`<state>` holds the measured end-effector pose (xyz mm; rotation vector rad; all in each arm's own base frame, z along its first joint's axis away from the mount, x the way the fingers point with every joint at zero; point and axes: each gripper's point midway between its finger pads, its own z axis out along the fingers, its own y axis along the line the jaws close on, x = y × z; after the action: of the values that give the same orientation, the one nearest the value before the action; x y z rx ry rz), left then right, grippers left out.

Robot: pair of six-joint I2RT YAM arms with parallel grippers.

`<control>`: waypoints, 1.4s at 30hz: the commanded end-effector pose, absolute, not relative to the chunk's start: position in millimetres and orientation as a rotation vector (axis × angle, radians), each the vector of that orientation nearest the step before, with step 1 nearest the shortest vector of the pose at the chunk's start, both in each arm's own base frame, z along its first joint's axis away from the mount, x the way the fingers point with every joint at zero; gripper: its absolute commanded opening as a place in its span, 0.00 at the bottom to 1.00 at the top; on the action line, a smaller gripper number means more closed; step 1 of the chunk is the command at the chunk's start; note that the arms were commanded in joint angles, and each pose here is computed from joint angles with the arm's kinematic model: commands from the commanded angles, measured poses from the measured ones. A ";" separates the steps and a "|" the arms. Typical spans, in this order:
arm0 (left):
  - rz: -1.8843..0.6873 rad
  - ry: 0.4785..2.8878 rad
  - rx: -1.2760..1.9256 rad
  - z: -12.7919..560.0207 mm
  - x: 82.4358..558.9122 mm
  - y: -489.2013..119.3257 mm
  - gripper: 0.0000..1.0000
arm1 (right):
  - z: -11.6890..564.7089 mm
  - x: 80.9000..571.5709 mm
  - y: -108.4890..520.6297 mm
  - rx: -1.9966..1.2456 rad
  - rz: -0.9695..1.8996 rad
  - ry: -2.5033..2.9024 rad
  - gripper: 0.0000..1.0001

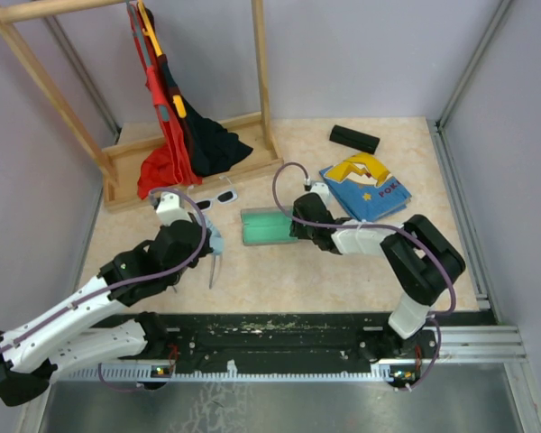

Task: Organize the sunglasses
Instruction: Place the sunglasses case at the center of the board, then place the glasses cleaning cloth at the center of the board.

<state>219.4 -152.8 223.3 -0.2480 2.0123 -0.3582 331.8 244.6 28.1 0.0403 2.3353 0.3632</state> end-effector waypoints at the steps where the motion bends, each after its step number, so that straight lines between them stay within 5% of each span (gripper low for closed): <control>1: -0.387 2.017 -0.238 225.3 214.4 -152.9 0.00 | 86.0 340.3 249.3 0.087 0.442 2.186 0.50; 9: -0.511 2.015 -0.077 247.7 206.2 -174.7 0.00 | 117.4 299.5 235.5 0.035 0.581 2.137 0.68; 21: -0.862 1.993 0.495 241.7 178.3 -276.3 0.00 | 163.7 247.1 160.7 0.184 0.569 1.953 0.69; 29: -0.474 2.288 0.066 158.6 198.5 -263.0 0.00 | 171.5 236.2 128.7 0.281 0.496 1.912 0.69; 36: -0.406 2.346 -0.200 113.0 197.5 -299.1 0.02 | 150.2 227.5 121.0 0.337 0.444 2.007 0.69; 40: -0.464 2.381 -0.122 102.3 207.5 -350.2 0.58 | 143.5 223.7 121.1 0.345 0.445 2.035 0.69; 42: -0.471 2.376 -0.057 106.8 211.7 -363.2 0.72 | 142.5 222.1 122.1 0.338 0.452 2.043 0.69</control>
<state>195.9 -321.8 82.5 -0.0320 2.4358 -0.3444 223.1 121.2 137.3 0.3154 2.0505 0.4352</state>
